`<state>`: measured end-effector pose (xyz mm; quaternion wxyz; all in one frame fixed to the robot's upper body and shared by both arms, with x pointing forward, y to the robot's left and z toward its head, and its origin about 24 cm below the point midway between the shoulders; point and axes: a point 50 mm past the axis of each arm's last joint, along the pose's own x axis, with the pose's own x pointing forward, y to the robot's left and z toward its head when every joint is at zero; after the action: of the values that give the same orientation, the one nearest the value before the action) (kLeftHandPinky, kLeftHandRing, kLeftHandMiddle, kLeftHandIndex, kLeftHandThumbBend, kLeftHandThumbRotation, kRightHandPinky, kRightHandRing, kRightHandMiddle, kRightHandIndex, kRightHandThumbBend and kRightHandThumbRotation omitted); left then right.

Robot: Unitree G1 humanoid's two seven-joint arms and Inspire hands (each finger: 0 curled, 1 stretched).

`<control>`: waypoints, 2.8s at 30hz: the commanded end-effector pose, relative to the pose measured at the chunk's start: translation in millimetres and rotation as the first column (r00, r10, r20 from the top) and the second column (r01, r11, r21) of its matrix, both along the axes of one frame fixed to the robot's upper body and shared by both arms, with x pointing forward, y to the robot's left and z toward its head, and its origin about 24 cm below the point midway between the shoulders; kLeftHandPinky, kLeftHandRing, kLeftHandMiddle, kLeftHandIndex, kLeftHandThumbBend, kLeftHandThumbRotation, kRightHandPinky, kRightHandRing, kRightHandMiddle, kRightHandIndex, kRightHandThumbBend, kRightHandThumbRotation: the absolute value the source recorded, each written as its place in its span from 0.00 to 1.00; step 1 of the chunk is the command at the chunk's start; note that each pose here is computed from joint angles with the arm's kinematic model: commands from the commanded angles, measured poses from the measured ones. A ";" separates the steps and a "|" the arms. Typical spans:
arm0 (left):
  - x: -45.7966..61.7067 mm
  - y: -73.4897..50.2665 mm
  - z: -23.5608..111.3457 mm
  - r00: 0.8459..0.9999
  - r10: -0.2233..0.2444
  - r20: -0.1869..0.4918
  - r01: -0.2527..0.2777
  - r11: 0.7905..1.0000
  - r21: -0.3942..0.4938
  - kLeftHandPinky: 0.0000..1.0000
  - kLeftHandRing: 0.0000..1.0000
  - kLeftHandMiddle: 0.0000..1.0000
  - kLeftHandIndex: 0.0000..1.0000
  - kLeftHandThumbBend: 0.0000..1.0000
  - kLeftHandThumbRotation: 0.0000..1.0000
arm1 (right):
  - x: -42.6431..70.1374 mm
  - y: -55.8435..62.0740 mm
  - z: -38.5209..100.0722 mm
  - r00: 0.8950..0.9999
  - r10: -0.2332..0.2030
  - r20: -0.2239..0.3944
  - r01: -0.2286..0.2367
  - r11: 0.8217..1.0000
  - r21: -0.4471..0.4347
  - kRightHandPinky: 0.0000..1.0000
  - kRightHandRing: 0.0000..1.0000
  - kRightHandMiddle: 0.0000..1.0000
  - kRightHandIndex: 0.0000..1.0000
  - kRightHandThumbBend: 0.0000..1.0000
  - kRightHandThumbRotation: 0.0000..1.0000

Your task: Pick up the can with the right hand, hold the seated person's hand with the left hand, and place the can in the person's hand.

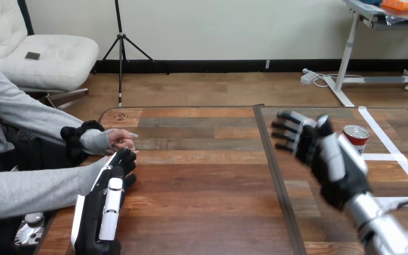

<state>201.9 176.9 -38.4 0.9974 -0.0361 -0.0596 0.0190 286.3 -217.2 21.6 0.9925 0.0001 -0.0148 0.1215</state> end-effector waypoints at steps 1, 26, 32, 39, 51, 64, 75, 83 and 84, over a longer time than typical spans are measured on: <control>19.0 -1.8 19.2 0.994 -0.018 0.109 0.015 0.999 0.028 0.78 0.87 0.85 0.84 0.47 0.89 | 32.4 -6.6 56.7 0.982 -0.011 0.190 0.016 1.000 -0.023 0.83 0.85 0.84 0.84 0.93 1.00; 15.4 0.6 17.1 0.993 -0.029 0.112 0.026 0.999 0.025 0.88 0.89 0.86 0.84 0.48 0.89 | 58.0 -23.6 94.9 0.951 -0.104 0.290 0.136 0.987 -0.090 0.89 0.88 0.87 0.87 0.91 1.00; 14.8 0.9 18.0 0.992 -0.034 0.122 0.028 0.998 0.047 0.88 0.89 0.86 0.84 0.49 0.90 | 63.0 -28.9 101.9 0.948 -0.118 0.297 0.152 0.984 -0.095 0.91 0.89 0.88 0.88 0.93 1.00; 14.6 0.9 17.4 0.991 -0.035 0.126 0.030 0.999 0.044 0.86 0.88 0.85 0.84 0.47 0.91 | 68.5 -37.5 109.3 0.943 -0.146 0.298 0.190 0.974 -0.124 0.91 0.90 0.89 0.89 0.95 0.99; 14.0 0.9 16.8 0.992 -0.046 0.120 0.040 0.998 0.052 0.87 0.89 0.85 0.84 0.45 0.91 | 76.9 -54.4 117.1 0.938 -0.203 0.281 0.251 0.957 -0.147 0.87 0.89 0.87 0.87 0.90 0.96; 12.9 2.9 16.4 0.992 -0.072 0.106 0.066 0.996 0.059 0.90 0.91 0.87 0.85 0.44 0.94 | 83.0 -71.2 119.8 0.935 -0.276 0.223 0.317 0.932 -0.174 0.86 0.89 0.87 0.86 0.90 0.90; 10.3 5.8 17.4 0.989 -0.079 0.122 0.073 0.996 0.058 0.95 0.93 0.88 0.85 0.49 0.93 | 84.3 -79.1 116.5 0.929 -0.327 0.174 0.357 0.915 -0.187 0.90 0.91 0.89 0.87 0.88 0.88; 8.9 8.2 23.3 0.983 -0.100 0.153 0.084 0.990 0.111 0.94 0.92 0.87 0.83 0.55 0.93 | 84.9 -82.0 114.2 0.917 -0.366 0.155 0.394 0.893 -0.219 0.88 0.90 0.88 0.88 0.90 0.89; 9.2 8.6 24.9 0.982 -0.103 0.159 0.086 0.990 0.110 0.94 0.92 0.87 0.83 0.55 0.92 | 85.0 -82.7 113.8 0.915 -0.375 0.150 0.400 0.891 -0.215 0.88 0.90 0.88 0.88 0.90 0.89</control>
<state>198.7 180.0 -34.0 0.9960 -0.0118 -0.0857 -0.0242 356.2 -301.3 98.9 0.9900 -0.1234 -0.0086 -0.0674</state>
